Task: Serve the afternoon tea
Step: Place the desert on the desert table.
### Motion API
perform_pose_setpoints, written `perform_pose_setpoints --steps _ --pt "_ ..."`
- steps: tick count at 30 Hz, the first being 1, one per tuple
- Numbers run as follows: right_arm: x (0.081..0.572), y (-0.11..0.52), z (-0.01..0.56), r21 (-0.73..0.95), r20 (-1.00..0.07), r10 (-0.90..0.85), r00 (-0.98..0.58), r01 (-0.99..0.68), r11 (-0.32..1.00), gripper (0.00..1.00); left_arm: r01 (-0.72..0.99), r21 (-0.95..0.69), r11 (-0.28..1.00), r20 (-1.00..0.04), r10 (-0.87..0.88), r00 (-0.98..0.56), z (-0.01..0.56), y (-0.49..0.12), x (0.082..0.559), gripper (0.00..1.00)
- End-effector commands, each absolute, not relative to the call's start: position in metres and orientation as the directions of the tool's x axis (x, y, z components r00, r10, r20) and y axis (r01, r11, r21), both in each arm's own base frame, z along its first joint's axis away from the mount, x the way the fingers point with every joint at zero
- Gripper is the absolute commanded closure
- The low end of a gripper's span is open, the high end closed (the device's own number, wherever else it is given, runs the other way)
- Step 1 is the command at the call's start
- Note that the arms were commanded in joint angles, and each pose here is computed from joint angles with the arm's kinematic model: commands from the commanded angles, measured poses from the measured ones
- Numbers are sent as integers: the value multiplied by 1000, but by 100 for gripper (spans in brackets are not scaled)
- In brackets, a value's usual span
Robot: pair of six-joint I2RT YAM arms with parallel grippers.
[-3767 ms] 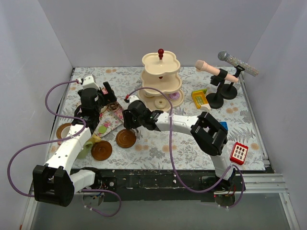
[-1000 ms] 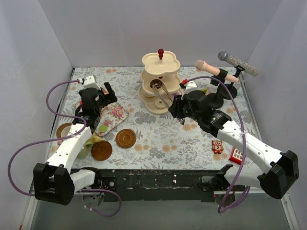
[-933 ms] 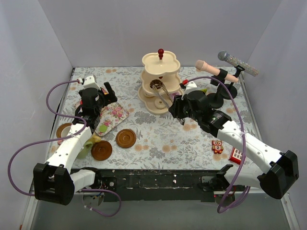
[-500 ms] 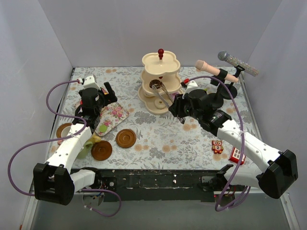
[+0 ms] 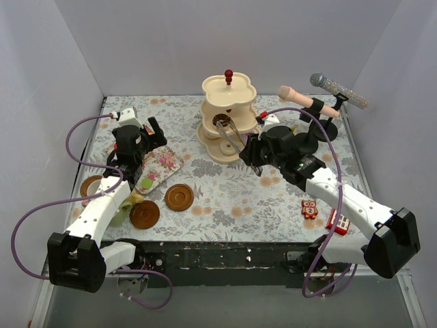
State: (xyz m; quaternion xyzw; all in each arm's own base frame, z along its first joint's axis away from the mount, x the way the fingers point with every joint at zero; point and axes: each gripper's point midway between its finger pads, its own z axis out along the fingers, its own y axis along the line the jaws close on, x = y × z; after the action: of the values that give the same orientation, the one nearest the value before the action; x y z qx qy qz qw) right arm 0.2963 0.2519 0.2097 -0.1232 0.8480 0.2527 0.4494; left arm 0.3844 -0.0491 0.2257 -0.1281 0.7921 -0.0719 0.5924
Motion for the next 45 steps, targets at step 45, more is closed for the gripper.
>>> perform_pose_setpoints --steps 45 --pt "287 246 268 283 -903 38 -428 -526 802 49 -110 -273 956 -926 -292 -240 238 -50 386 2"
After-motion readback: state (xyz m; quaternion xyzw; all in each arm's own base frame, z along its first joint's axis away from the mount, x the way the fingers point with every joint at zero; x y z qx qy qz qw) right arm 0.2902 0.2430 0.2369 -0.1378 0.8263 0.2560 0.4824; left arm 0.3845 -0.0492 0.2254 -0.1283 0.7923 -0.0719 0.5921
